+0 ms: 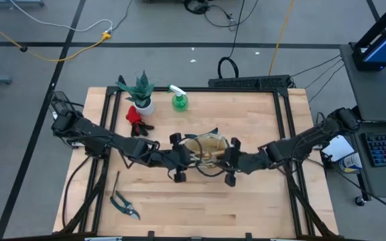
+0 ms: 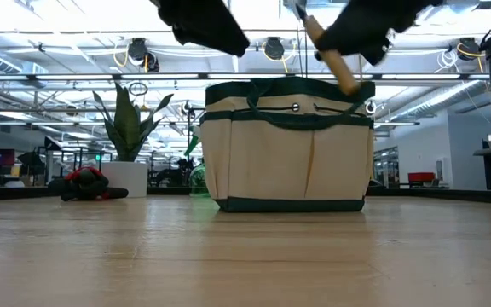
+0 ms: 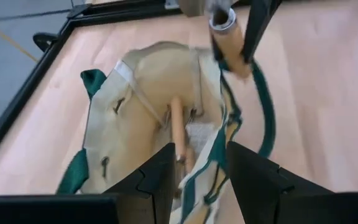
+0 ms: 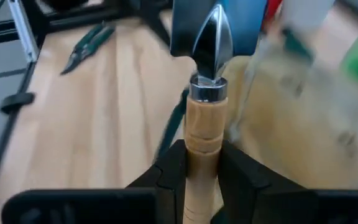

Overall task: Pick & Place Garden tools in Gardening bag
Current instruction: Put the light brown trowel into the gardening bag

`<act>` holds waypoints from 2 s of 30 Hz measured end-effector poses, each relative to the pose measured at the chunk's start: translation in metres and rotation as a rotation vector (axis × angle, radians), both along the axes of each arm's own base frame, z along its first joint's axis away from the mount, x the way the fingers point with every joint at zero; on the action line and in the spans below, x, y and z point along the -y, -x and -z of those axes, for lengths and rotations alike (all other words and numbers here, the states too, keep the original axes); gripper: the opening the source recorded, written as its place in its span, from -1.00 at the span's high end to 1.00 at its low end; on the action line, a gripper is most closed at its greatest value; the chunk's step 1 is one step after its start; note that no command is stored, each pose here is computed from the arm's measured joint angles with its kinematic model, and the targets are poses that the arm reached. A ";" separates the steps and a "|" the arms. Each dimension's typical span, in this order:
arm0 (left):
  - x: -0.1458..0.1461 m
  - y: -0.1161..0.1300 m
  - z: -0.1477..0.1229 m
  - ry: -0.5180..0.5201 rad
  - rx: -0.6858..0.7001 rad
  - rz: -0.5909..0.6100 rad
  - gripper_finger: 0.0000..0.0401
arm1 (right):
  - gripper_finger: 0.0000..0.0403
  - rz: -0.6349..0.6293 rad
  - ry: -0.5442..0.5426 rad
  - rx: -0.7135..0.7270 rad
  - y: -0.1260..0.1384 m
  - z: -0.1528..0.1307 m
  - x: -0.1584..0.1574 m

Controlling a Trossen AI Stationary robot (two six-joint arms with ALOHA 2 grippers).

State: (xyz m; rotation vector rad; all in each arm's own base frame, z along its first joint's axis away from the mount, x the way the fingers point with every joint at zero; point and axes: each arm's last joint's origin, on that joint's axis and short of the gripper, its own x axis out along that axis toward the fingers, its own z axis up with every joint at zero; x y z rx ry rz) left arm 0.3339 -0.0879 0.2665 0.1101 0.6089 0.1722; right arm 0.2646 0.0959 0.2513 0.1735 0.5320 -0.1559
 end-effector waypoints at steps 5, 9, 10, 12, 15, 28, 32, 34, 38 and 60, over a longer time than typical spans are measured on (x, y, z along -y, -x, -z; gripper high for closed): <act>0.000 -0.003 -0.004 0.034 0.062 -0.036 0.25 | 0.69 0.052 0.134 0.097 -0.006 -0.009 0.005; -0.001 -0.005 -0.007 0.026 0.094 -0.052 0.25 | 0.69 0.103 0.198 0.197 -0.010 -0.019 0.005; -0.001 -0.005 -0.008 0.024 0.103 -0.051 0.25 | 0.69 0.108 0.208 0.220 -0.010 -0.022 0.005; -0.002 -0.007 -0.008 0.023 0.122 -0.052 0.25 | 0.69 0.115 0.226 0.257 -0.012 -0.026 0.005; -0.002 -0.010 -0.012 0.025 0.168 -0.057 0.25 | 0.68 0.112 0.236 0.307 -0.013 -0.031 0.005; -0.009 -0.018 -0.029 -0.007 0.343 -0.117 0.25 | 0.69 0.200 0.280 0.408 -0.022 -0.038 0.009; -0.009 -0.018 -0.029 -0.014 0.341 -0.115 0.25 | 0.69 0.225 0.272 0.448 -0.025 -0.041 0.014; -0.010 -0.018 -0.029 -0.022 0.342 -0.119 0.25 | 0.68 0.234 0.267 0.457 -0.026 -0.042 0.017; -0.012 -0.018 -0.029 -0.041 0.344 -0.152 0.25 | 0.68 0.247 0.253 0.466 -0.027 -0.043 0.019; -0.038 -0.026 -0.037 -0.030 0.414 -0.097 0.25 | 0.66 0.210 0.236 0.501 -0.028 -0.046 0.020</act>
